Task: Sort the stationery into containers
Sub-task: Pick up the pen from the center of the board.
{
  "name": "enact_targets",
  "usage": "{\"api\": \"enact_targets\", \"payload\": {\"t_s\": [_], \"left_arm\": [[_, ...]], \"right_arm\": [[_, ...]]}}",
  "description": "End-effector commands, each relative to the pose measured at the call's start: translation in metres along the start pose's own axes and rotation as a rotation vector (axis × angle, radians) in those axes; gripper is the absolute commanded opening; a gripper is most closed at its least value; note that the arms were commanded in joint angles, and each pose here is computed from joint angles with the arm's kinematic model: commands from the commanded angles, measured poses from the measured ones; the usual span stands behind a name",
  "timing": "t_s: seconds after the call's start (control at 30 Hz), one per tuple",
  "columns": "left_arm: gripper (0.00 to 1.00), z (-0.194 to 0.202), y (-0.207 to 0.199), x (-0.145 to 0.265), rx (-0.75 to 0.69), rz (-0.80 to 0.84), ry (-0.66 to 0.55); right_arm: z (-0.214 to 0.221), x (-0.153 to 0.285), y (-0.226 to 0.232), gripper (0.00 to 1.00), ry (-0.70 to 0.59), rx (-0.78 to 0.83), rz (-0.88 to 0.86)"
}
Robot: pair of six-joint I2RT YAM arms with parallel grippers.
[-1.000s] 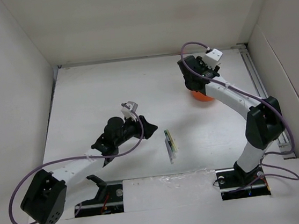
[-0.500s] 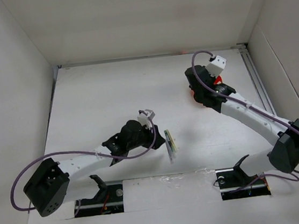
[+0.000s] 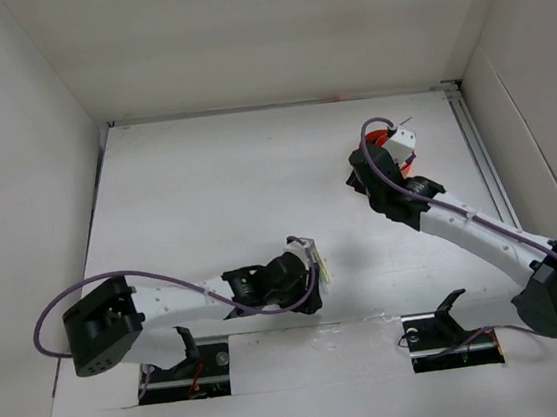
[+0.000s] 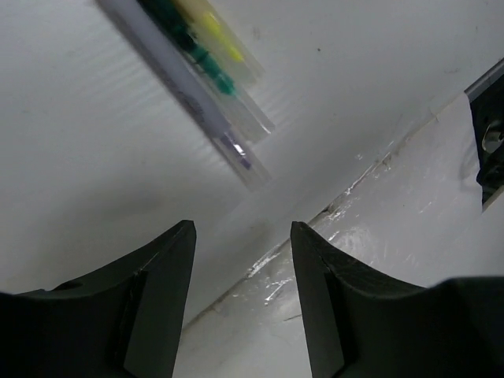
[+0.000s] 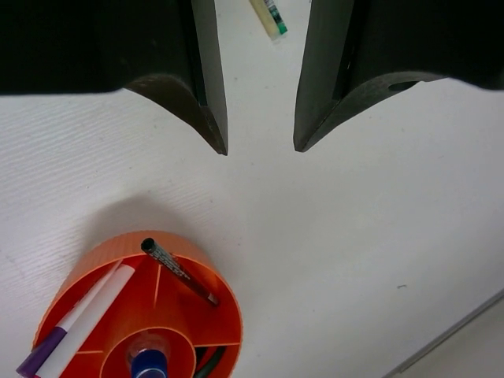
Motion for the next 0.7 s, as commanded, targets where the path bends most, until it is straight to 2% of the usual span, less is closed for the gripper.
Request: {"api": "enact_targets", "payload": {"t_s": [0.0,0.13,0.33,0.47,0.67], "left_arm": [[0.49,0.0,-0.015,-0.008,0.017,-0.084,0.018],[0.49,0.009,-0.023,-0.022,-0.001,-0.12,0.044],[0.49,-0.01,-0.018,-0.028,0.018,-0.207,-0.025],[0.49,-0.012,-0.014,-0.038,0.006,-0.263,-0.02],[0.37,-0.005,0.007,-0.046,-0.046,-0.392,0.007]], "right_arm": [[-0.009,0.009,0.015,0.45,-0.016,-0.05,-0.084],[-0.006,0.013,0.018,0.45,0.004,-0.054,-0.128],[-0.006,0.018,0.017,0.45,0.007,-0.054,-0.153],[-0.01,0.021,0.014,0.45,-0.001,-0.071,-0.164],[-0.012,0.024,0.013,0.48,0.01,-0.082,-0.186]]}}
Point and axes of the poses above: each gripper's point midway between its finger pads, its own x axis back along the fingers, its own y axis along the line the jaws close on, z = x × y, the point moved 1 cm from there along x, back along the fingers, and after that the axes turned 1 degree about -x, right-handed, at the moved point
